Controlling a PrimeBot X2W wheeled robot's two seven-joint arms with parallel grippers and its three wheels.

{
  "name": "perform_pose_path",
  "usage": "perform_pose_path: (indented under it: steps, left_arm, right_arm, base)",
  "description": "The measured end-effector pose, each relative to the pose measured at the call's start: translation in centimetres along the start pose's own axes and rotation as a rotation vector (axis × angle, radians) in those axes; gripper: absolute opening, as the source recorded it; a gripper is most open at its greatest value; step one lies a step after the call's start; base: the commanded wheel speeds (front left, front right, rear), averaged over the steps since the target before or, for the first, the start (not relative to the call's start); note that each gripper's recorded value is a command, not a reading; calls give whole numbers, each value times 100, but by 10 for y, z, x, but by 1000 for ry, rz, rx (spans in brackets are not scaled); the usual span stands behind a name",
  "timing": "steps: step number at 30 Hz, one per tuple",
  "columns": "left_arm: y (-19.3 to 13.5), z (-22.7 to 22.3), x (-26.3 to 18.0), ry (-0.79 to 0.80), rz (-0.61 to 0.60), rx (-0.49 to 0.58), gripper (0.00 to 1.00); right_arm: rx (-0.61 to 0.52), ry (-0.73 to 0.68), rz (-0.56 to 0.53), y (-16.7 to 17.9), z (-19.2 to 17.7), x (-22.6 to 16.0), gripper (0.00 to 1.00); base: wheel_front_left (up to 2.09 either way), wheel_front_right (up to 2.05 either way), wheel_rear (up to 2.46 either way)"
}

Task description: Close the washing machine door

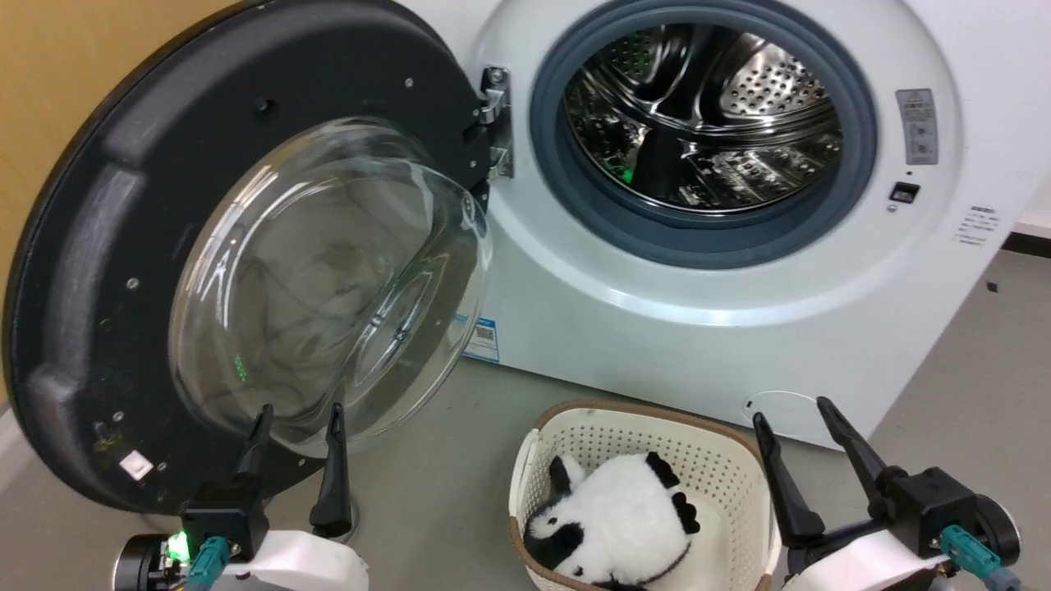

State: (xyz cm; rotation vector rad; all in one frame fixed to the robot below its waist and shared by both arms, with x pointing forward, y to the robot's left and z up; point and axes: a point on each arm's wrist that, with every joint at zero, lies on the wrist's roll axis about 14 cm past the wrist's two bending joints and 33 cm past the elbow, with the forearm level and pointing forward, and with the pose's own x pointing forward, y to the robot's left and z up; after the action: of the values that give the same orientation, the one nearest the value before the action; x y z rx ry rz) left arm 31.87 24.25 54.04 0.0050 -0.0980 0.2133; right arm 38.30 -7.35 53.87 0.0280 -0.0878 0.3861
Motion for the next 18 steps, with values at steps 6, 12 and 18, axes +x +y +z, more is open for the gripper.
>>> perform_pose_path:
  steps: [6, 12, 18]
  left_arm:
    - [14, 2, -7, -10, 45, -5, 100]
    - [28, 4, -14, -20, 94, -5, 100]
    - [41, 6, -22, -33, 144, -10, 100]
  right_arm:
    - [11, 6, 56, 17, -5, 8, 100]
    - [27, 2, 113, 34, -8, 16, 100]
    - [40, -8, 170, 50, -7, 26, 100]
  base:
    - [0, 0, 0]
    - [0, 0, 0]
    - [0, 0, 0]
